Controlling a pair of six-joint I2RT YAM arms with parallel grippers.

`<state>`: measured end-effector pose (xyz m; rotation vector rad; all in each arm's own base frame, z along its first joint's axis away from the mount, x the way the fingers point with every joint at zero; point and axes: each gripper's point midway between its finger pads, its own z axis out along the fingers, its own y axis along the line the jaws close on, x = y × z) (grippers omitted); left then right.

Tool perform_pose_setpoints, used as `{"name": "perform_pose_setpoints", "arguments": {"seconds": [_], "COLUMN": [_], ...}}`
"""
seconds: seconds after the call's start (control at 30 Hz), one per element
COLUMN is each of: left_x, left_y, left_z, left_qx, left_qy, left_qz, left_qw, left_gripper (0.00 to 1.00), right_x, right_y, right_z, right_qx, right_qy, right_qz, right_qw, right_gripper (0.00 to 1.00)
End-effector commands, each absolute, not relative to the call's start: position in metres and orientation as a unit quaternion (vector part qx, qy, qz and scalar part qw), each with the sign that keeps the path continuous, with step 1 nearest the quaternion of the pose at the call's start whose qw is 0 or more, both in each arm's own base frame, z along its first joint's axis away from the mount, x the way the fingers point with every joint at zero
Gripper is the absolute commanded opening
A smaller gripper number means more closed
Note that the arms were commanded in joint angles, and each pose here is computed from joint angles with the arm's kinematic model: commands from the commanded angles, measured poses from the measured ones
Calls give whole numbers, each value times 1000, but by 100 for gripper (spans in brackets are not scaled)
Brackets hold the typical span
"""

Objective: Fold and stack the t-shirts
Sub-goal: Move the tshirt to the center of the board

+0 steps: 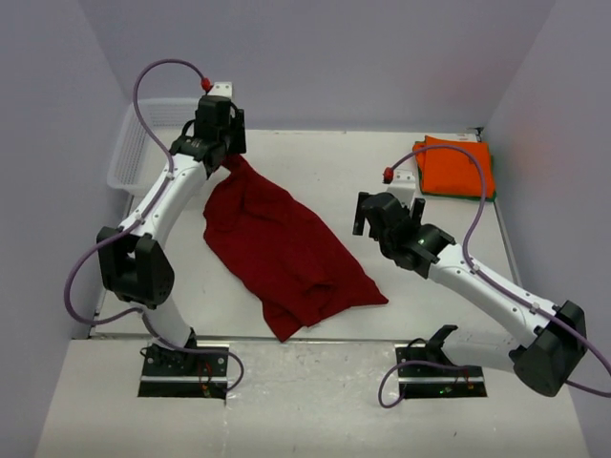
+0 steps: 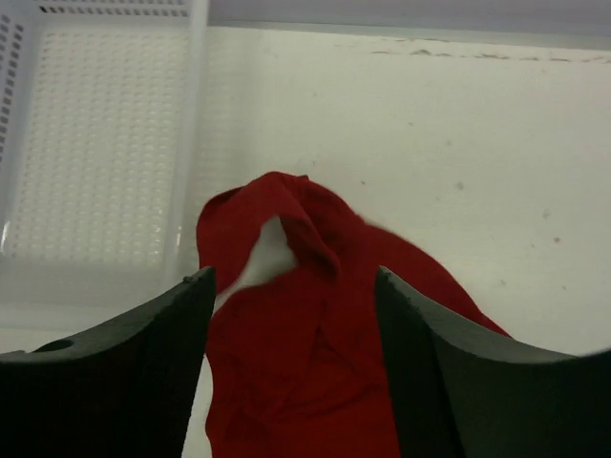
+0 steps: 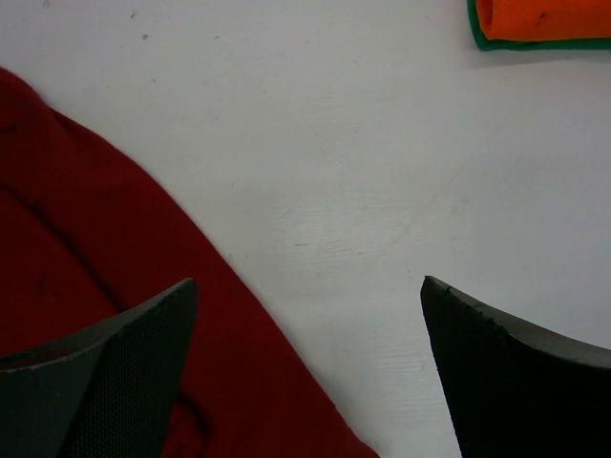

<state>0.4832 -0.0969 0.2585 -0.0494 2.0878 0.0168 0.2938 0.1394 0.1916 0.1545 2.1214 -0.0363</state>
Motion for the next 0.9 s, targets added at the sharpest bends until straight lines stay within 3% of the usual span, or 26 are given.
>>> {"name": "perform_pose_setpoints", "arguments": {"seconds": [0.0, 0.03, 0.13, 0.2, 0.33, 0.4, 0.43, 0.53, 0.63, 0.7, 0.73, 0.8, 0.87], "left_x": [498, 493, 462, 429, 364, 323, 305, 264, 237, 219, 213, 199, 194], "left_y": [-67, -69, -81, -108, -182, -215, -220, -240, -266, -279, -285, -299, -304], "left_z": [337, 344, 364, 364, 303, 256, 222, 163, 134, 116, 113, 103, 98], "left_qx": [-75, -76, -83, -73, 6, 47, 65, 95, 127, 148, 156, 175, 181], "left_qy": [808, 807, 799, 805, 844, 869, 885, 908, 910, 914, 913, 913, 914], "left_qz": [63, 62, 53, 3, -120, -155, -151, -159, -185, -177, -180, -186, -182], "left_qw": [581, 583, 593, 589, 522, 467, 435, 377, 350, 335, 331, 317, 313], "left_gripper": [71, 72, 93, 93, 70, 48, 32, 7, 13, 27, 42, 53, 57], "right_x": [291, 288, 277, 265, 232, 218, 214, 209, 209, 209, 207, 202, 198], "right_y": [149, 150, 164, 168, 194, 200, 202, 204, 198, 195, 194, 191, 185], "right_z": [205, 205, 209, 201, 169, 146, 137, 121, 112, 109, 107, 100, 89], "right_qx": [68, 64, 31, 18, -25, -39, -43, -43, -23, -4, -4, 8, 23], "right_qy": [866, 867, 872, 884, 906, 915, 919, 927, 930, 931, 932, 938, 943], "right_qz": [26, 34, 85, 102, 145, 147, 143, 140, 124, 124, 124, 116, 106], "right_qw": [495, 492, 480, 456, 396, 374, 364, 346, 344, 344, 340, 326, 313], "right_gripper": [98, 97, 93, 92, 88, 88, 88, 88, 90, 92, 93, 93, 93]}}
